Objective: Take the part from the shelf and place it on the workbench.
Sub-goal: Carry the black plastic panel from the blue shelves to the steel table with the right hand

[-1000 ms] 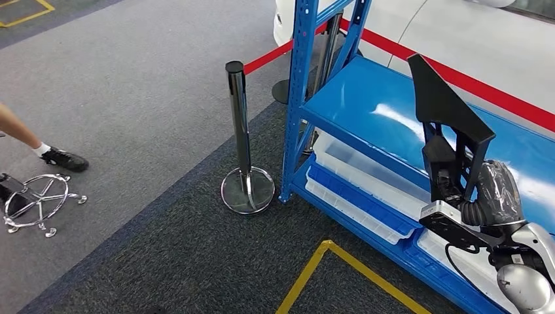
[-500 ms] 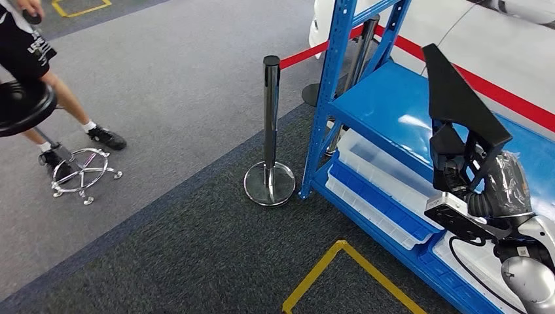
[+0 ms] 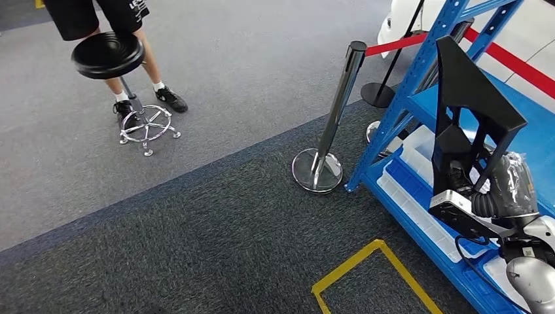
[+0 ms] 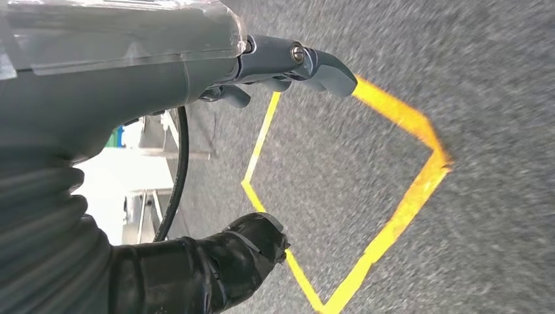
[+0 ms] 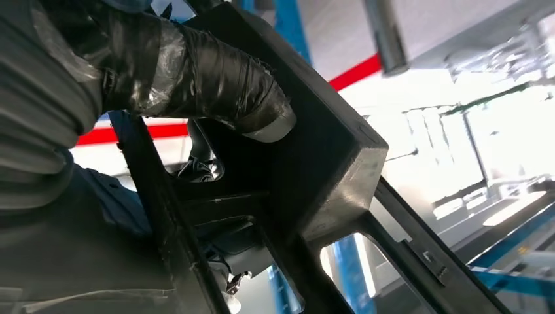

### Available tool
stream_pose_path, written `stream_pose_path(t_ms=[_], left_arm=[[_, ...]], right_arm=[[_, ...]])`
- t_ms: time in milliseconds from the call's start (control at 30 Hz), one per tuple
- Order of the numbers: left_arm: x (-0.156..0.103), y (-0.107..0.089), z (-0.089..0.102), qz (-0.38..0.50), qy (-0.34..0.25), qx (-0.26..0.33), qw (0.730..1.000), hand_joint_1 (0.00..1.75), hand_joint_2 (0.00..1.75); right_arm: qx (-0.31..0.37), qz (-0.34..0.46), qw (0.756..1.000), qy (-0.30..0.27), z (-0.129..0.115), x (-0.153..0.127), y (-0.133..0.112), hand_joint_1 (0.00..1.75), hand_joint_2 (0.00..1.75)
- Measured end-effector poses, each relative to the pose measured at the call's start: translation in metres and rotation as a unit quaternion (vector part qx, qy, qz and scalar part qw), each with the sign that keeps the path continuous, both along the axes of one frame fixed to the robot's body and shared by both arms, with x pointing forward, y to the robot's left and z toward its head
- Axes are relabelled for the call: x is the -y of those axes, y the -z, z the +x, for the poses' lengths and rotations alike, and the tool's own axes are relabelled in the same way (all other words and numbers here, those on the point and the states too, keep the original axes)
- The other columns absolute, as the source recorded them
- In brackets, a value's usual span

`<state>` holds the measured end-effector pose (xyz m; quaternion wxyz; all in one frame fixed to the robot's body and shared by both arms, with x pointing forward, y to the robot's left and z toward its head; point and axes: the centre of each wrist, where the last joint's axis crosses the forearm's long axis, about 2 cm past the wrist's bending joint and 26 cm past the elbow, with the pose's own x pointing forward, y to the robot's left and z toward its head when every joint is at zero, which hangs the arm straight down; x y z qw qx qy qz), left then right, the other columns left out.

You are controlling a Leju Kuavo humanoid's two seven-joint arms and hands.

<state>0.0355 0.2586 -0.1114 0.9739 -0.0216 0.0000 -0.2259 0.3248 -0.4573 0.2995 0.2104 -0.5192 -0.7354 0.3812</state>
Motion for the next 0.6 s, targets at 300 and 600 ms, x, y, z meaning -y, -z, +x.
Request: stream_pose_path(t_ms=[300, 600], left_arm=[[0.004, 0.000, -0.002, -0.006, 0.002, -0.002, 1.000, 0.00, 1.75], [0.004, 0.000, 0.001, -0.017, -0.003, 0.011, 1.000, 0.00, 1.75]], right_arm=[[0.012, -0.003, 1.000, 0.002, 0.002, 0.002, -0.010, 1.75, 1.75], [0.009, -0.004, 1.000, 0.002, 0.002, 0.001, -0.008, 1.75, 1.75]])
